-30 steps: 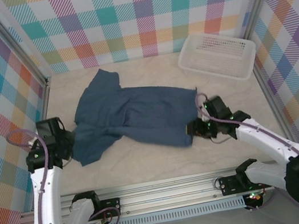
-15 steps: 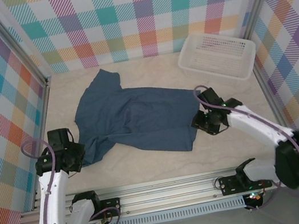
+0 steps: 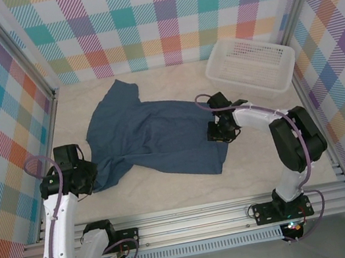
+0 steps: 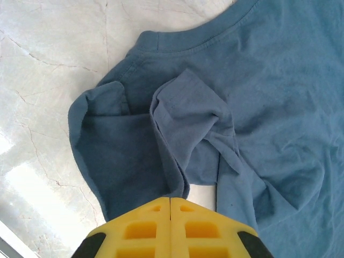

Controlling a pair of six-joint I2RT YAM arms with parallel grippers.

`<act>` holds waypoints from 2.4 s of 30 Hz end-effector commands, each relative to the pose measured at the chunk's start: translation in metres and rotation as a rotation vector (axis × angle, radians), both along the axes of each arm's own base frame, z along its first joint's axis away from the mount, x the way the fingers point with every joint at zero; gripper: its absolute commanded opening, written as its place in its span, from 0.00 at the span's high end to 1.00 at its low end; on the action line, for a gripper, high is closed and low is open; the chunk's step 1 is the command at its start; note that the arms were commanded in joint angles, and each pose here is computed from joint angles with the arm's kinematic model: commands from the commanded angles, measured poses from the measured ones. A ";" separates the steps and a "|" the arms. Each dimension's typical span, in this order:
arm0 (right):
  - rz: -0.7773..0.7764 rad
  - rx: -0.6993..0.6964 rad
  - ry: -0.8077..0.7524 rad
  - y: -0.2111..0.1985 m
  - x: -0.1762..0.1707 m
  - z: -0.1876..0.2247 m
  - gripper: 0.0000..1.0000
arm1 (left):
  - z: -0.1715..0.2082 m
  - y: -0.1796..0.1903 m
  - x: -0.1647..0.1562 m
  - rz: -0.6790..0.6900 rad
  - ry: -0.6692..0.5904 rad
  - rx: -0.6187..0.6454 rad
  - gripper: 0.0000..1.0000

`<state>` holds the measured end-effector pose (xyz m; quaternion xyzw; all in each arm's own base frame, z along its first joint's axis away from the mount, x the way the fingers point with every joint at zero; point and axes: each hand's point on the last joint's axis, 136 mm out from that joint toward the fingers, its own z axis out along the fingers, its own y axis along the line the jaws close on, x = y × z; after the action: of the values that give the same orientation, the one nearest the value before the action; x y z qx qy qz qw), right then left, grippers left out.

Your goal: Fold and stack the t-shirts

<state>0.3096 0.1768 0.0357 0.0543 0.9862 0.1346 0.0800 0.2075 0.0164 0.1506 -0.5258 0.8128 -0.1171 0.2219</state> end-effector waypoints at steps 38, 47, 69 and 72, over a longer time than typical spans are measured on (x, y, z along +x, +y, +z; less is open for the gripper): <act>0.036 -0.035 -0.235 0.007 0.019 0.093 1.00 | 0.051 -0.004 0.031 -0.063 -0.143 0.018 1.00; -0.036 0.065 -0.660 -0.002 0.055 0.267 1.00 | 0.179 0.009 0.095 -0.126 -0.432 0.170 1.00; -0.101 0.326 -1.378 -0.066 -0.050 0.539 1.00 | 0.513 0.027 0.015 0.000 -1.265 0.534 1.00; -0.088 0.327 -1.373 -0.055 -0.029 0.544 1.00 | 0.514 0.028 0.052 -0.003 -1.239 0.496 1.00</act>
<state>0.2496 0.1084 0.5839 0.0170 0.6689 0.2947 0.6823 0.1984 0.0390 0.6830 -0.2737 0.5036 -0.2207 0.7892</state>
